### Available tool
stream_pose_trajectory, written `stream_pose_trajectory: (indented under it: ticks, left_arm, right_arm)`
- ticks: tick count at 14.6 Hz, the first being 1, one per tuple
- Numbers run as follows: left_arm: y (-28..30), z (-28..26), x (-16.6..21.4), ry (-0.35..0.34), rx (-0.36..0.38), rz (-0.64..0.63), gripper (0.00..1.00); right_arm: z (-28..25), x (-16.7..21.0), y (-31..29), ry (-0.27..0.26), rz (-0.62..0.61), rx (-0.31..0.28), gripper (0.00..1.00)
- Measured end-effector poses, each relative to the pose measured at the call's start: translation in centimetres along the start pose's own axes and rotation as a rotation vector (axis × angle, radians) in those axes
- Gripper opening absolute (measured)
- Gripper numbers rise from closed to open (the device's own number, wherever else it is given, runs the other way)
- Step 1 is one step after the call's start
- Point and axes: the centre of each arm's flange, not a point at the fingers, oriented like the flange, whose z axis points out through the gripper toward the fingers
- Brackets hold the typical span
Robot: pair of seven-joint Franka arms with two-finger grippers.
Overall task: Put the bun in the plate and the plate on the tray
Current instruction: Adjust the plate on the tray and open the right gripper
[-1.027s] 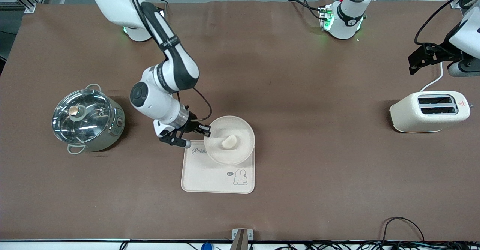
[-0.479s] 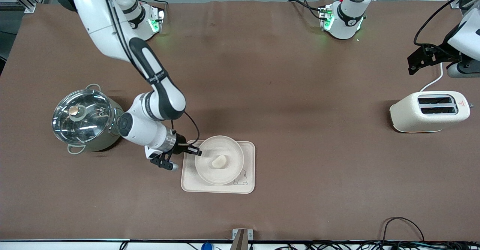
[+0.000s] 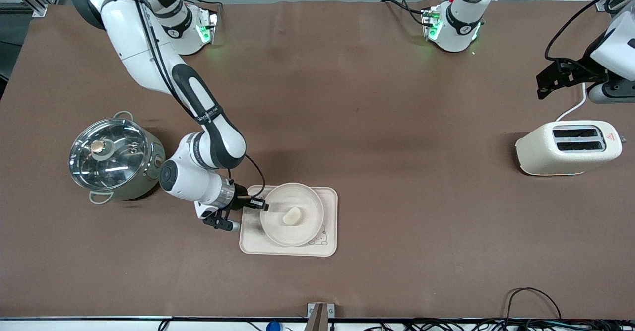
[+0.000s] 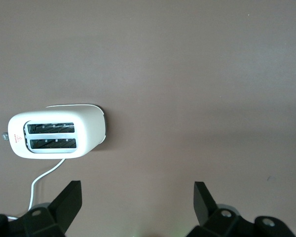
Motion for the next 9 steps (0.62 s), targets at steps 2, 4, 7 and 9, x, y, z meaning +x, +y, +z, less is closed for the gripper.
stream_pose_trajectory:
  ticks: [2, 4, 7, 9]
  left_arm:
    - [0.0, 0.1, 0.0, -0.001, 0.0, 0.0, 1.0]
    - [0.0, 0.4, 0.2, -0.007, 0.0, 0.001, 1.0]
    - [0.1, 0.8, 0.5, -0.011, -0.001, 0.002, 1.0]
    - [0.2, 1.2, 0.7, -0.017, -0.002, 0.004, 1.0]
  right_arm:
    - [0.0, 0.1, 0.0, 0.001, -0.016, 0.0, 0.06]
    - [-0.1, 0.3, 0.3, 0.003, -0.048, -0.001, 0.06]
    - [-0.2, 0.9, 1.4, 0.006, -0.054, -0.004, 0.06]
    - [0.2, 1.0, 1.8, 0.002, -0.051, -0.007, 0.06]
